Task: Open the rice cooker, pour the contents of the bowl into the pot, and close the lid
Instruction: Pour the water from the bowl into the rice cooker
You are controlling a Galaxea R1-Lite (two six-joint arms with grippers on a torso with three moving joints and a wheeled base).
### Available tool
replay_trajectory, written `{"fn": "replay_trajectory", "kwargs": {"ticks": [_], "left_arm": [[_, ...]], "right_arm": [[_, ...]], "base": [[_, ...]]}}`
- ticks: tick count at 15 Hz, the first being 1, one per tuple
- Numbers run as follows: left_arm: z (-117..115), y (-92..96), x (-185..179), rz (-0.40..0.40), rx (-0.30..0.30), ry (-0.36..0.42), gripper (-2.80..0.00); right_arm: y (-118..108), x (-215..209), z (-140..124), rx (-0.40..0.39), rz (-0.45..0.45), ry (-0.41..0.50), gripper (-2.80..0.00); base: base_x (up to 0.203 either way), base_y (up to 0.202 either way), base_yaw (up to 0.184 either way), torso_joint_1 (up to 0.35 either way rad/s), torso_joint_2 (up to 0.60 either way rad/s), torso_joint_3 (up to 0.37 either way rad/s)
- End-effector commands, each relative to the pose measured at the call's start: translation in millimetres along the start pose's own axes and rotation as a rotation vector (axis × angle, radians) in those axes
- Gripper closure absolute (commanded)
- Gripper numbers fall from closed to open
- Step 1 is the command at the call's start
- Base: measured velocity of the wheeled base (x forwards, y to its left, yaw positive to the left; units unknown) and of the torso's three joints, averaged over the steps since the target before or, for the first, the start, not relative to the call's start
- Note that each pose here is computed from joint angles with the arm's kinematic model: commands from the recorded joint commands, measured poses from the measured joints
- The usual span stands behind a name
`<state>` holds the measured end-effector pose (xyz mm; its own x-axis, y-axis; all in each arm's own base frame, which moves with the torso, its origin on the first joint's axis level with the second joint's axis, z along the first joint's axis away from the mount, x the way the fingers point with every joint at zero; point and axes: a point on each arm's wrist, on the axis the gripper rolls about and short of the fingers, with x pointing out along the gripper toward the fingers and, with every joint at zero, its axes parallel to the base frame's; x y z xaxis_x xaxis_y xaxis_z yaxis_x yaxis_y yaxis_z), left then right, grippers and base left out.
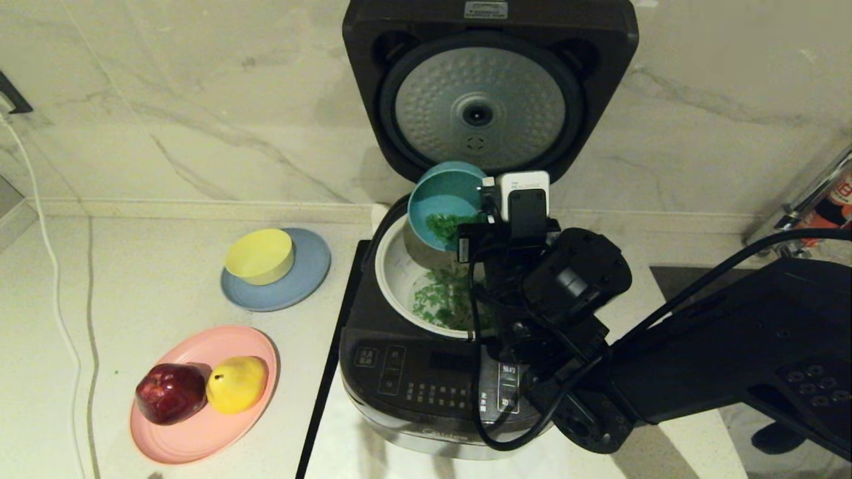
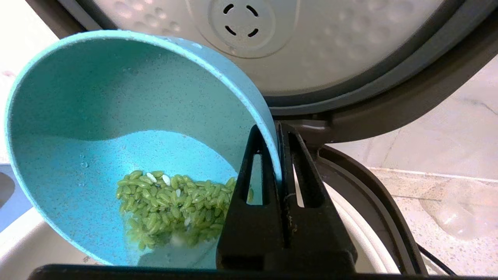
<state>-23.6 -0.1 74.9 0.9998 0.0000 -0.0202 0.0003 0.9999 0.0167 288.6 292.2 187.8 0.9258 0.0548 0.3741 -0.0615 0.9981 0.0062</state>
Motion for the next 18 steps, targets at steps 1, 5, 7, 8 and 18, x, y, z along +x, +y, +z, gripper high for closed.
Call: {"fn": "replay_trajectory", "kwargs": {"ticks": [1,5,7,8,18], "left_arm": [[-0.1,0.0,-0.2,0.000,0.000,-0.002,0.00],[0.0,0.0,-0.1,0.000,0.000,0.000,0.00],[0.0,0.0,-0.1,0.000,0.000,0.000,0.00],[0.0,0.0,-0.1,0.000,0.000,0.000,0.00],[-0.1,0.0,-0.1,0.000,0.000,-0.001,0.00]], "right_arm": [[0.8,-0.6,-1.9,0.002,-0.003,-0.001,0.00],[0.3,1.0,6.1,0.008,-0.007,-0.019,0.00],[-1.0,5.3,23.7,0.012,-0.017,-0.040,0.00],[-2.6,6.7,32.4,-0.003,-0.010,-0.015,0.00],[-32.6,3.7,110.4,0.018,0.066,0.459,0.00]], "base": [[0.000,0.000,0.000,0.000,0.00,0.000],[0.000,0.000,0.000,0.000,0.00,0.000],[0.000,0.000,0.000,0.000,0.00,0.000],[0.000,0.000,0.000,0.000,0.00,0.000],[0.000,0.000,0.000,0.000,0.00,0.000]]}}
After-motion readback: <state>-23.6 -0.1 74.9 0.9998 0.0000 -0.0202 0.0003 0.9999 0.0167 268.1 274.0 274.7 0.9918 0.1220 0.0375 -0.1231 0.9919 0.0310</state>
